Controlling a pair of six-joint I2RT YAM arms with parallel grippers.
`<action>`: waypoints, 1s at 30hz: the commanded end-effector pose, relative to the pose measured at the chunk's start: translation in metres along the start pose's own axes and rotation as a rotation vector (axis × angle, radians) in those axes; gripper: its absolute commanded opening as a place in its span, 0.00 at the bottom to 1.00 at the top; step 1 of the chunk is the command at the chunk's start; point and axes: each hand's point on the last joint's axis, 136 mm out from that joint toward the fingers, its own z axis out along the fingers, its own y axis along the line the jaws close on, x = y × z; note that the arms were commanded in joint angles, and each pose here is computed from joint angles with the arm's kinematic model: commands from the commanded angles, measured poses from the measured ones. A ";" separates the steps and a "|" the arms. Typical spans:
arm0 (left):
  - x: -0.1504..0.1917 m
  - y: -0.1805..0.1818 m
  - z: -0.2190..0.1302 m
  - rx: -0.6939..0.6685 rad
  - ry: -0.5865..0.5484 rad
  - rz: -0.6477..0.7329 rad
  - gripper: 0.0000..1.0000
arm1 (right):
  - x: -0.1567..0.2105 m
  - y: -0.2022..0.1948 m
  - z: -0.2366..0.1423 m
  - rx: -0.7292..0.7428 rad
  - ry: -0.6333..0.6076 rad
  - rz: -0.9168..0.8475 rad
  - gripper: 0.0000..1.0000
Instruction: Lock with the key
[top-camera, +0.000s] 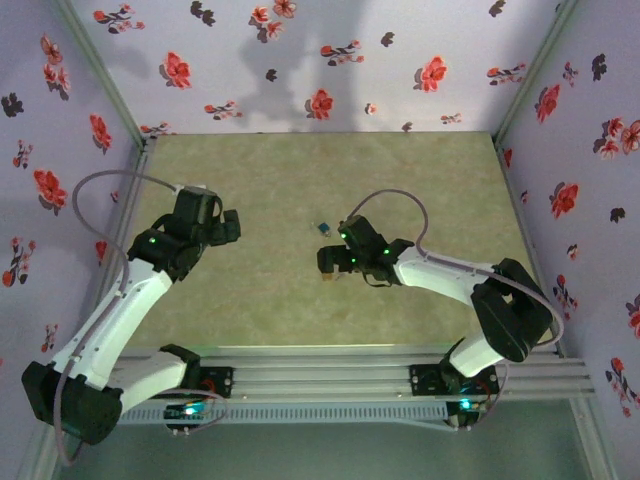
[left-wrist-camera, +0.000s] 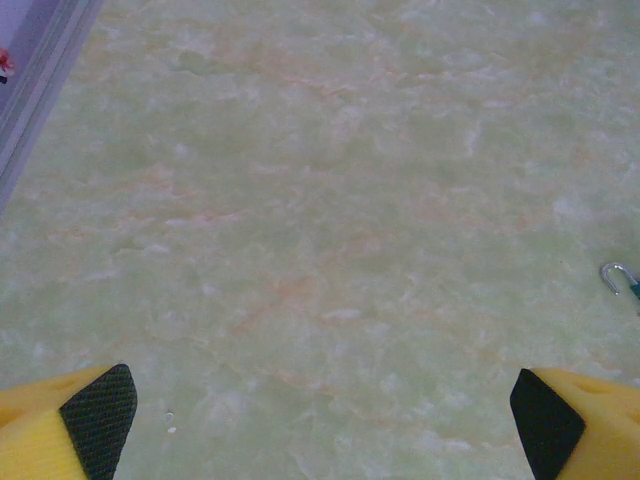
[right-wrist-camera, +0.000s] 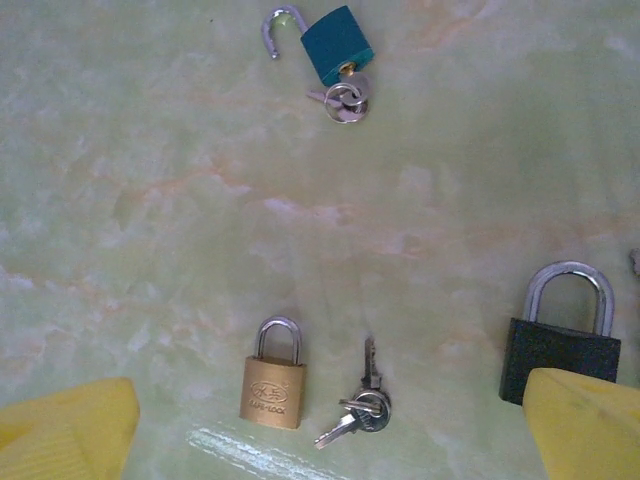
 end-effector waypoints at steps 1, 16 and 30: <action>0.000 0.002 0.001 -0.006 -0.001 -0.003 1.00 | -0.006 -0.006 -0.004 0.039 -0.047 -0.008 0.99; 0.003 -0.001 0.003 0.026 -0.021 -0.036 1.00 | -0.020 0.008 -0.012 -0.061 -0.162 -0.062 0.99; 0.007 -0.009 0.000 0.071 -0.059 -0.033 1.00 | -0.056 0.017 -0.039 -0.002 -0.236 -0.118 0.99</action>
